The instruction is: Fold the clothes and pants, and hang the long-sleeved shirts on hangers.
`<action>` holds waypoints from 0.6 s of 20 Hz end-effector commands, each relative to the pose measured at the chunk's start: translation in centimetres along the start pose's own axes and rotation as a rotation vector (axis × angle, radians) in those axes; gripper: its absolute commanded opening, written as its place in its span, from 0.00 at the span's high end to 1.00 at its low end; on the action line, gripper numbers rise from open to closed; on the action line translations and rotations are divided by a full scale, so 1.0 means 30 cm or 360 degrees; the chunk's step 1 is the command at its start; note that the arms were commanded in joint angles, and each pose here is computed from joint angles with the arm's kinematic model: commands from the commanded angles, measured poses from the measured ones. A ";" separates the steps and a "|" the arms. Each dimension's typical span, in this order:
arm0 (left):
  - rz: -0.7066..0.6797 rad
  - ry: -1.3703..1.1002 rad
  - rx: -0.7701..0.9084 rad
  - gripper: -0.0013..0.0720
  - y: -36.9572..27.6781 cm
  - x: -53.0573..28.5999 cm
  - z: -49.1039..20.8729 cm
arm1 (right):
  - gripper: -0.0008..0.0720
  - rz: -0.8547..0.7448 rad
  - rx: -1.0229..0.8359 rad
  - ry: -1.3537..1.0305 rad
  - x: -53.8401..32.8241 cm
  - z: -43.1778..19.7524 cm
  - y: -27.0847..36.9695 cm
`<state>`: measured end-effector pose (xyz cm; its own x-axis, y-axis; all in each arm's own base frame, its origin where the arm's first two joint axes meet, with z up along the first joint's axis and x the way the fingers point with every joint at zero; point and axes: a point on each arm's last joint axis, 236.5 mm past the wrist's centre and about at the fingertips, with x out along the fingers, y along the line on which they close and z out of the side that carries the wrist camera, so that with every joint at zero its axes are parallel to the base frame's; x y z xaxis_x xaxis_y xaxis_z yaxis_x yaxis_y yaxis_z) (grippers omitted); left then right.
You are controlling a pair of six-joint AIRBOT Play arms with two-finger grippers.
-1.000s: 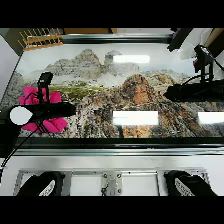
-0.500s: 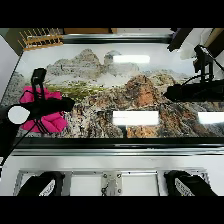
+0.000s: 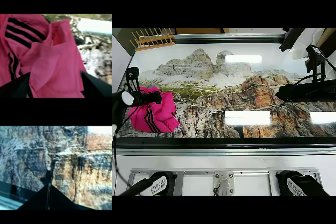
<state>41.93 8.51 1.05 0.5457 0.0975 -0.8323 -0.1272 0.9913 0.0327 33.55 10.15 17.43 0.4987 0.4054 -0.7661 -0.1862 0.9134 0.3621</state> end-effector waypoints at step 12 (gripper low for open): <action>-0.0069 0.0566 -0.0137 0.97 0.002 0.282 -0.106 | 0.98 -0.0016 -0.0095 0.0002 0.001 -0.001 -0.008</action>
<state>43.68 10.82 -9.15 0.2508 0.0591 -0.9662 -0.1701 0.9853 0.0161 33.56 10.05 17.39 0.4994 0.4013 -0.7678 -0.2085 0.9159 0.3431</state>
